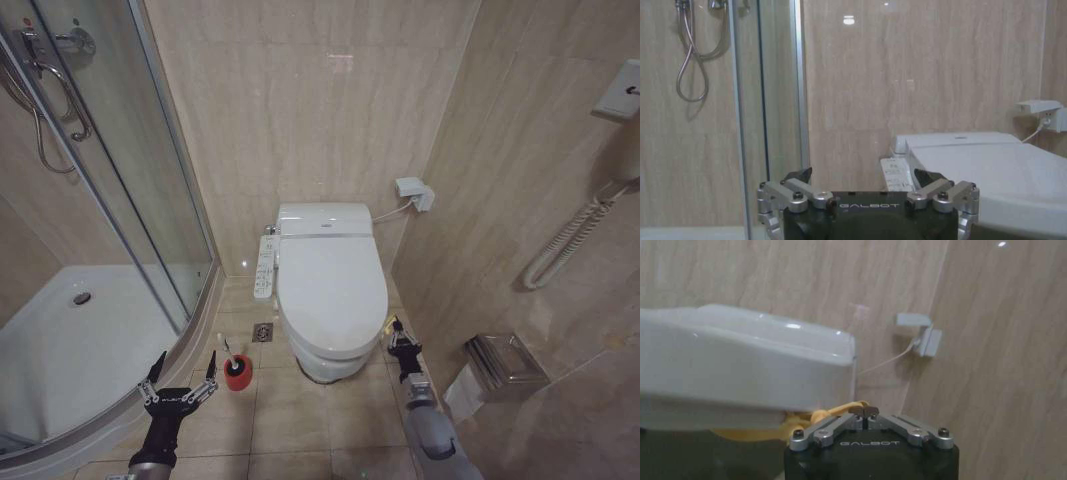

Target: Open the toilet lid, clean the toilet bowl with a toilet brush, close the toilet lid, and flush.

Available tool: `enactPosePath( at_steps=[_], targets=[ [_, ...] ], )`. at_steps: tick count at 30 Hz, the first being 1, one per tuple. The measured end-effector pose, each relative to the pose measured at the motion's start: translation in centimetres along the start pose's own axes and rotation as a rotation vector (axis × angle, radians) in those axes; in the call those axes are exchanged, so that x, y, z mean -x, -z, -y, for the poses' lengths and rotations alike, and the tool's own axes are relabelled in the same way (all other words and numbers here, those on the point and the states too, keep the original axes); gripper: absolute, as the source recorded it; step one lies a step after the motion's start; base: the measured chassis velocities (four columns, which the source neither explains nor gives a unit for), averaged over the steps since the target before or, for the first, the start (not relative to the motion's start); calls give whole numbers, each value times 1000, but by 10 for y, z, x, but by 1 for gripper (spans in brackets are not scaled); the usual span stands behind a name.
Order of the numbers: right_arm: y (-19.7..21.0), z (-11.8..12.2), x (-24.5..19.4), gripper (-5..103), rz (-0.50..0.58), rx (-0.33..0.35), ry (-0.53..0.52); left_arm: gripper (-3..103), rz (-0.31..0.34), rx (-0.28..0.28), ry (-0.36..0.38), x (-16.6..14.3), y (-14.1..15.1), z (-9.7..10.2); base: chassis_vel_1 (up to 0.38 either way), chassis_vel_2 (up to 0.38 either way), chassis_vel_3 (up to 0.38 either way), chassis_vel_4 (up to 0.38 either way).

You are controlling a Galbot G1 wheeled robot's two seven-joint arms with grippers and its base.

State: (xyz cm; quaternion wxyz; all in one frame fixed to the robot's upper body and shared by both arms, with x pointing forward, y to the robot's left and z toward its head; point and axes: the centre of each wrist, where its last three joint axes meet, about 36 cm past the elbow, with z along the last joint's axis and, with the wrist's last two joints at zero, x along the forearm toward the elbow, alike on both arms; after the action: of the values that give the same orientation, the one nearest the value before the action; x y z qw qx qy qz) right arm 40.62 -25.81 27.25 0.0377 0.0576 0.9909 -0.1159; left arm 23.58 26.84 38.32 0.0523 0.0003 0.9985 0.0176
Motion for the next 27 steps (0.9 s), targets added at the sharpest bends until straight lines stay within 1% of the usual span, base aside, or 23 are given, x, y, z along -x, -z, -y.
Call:
enactPosePath(
  at_steps=[9, 14, 18, 22, 27],
  targets=[
    [19, 11, 11, 0, 45, 10, -76, 100, 0, 0, 0, 0, 0, 0, 0, 0, 0, 0],
    [47, 21, 28, 0, 88, 57, -129, 100, 0, 0, 0, 0, 0, 0, 0, 0, 0, 0],
    [60, 24, 35, 0, 107, 74, -139, 100, 0, 0, 0, 0, 0, 0, 0, 0, 0, 0],
    [79, 28, 52, 0, 138, 102, -150, 100, 0, 0, 0, 0, 0, 0, 0, 0, 0, 0],
    [89, 28, 68, 0, 158, 116, -148, 100, 0, 0, 0, 0, 0, 0, 0, 0, 0, 0]
  ],
)
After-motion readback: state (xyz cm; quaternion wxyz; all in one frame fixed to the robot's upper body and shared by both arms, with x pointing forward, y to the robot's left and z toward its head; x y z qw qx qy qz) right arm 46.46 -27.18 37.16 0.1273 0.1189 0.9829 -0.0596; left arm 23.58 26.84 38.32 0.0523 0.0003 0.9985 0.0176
